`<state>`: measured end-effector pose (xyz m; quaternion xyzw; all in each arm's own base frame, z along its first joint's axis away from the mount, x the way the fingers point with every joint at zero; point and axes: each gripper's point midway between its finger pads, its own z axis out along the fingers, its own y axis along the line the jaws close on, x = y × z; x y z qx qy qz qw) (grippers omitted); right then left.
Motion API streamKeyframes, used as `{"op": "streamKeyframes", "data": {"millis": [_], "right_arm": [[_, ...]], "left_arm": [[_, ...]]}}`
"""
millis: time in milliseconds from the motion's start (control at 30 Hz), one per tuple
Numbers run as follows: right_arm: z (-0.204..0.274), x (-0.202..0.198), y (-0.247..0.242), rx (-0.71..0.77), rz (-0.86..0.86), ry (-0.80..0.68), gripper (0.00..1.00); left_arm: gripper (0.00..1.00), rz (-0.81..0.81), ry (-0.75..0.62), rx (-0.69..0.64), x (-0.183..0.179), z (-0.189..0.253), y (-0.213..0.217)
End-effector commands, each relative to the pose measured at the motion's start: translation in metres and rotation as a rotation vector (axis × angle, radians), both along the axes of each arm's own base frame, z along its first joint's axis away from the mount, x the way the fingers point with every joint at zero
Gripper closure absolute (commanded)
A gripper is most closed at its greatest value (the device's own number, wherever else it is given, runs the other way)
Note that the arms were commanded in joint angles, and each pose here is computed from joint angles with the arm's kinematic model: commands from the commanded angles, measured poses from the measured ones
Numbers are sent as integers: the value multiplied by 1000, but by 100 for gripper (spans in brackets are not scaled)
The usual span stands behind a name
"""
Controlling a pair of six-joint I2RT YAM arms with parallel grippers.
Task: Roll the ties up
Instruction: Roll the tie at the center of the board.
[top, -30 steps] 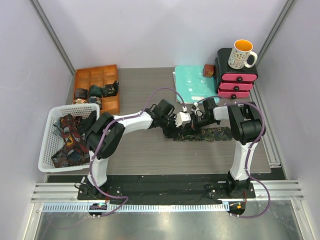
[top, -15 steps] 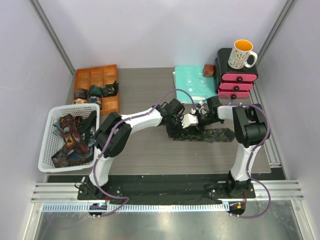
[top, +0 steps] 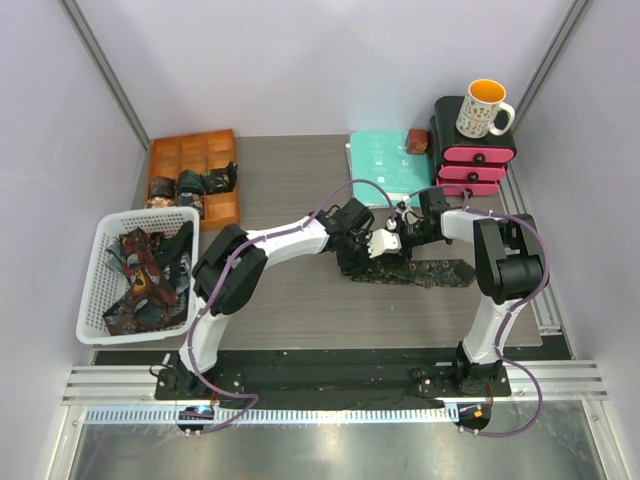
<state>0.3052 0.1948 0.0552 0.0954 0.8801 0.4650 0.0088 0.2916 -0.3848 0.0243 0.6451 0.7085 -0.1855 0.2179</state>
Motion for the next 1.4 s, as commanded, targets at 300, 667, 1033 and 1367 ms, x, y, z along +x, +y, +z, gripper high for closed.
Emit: {"op": "streamKeyframes", "data": {"millis": [300,667,1033,1367], "right_arm": [[-22,-16,2,-101,90,-14,95],[-63,-21,-35,-244,99,30,99],[-85,-29,-53,-316,163,-5,99],[-95,-21,-24,-309,211,-58,99]], "left_arm": [[64,-16,91,138,-24,-43,24],[29,35,109,-57,-13,9,18],[17,98,96,-371,0,52,21],[15,-20,50,-448,-3,48,3]]}}
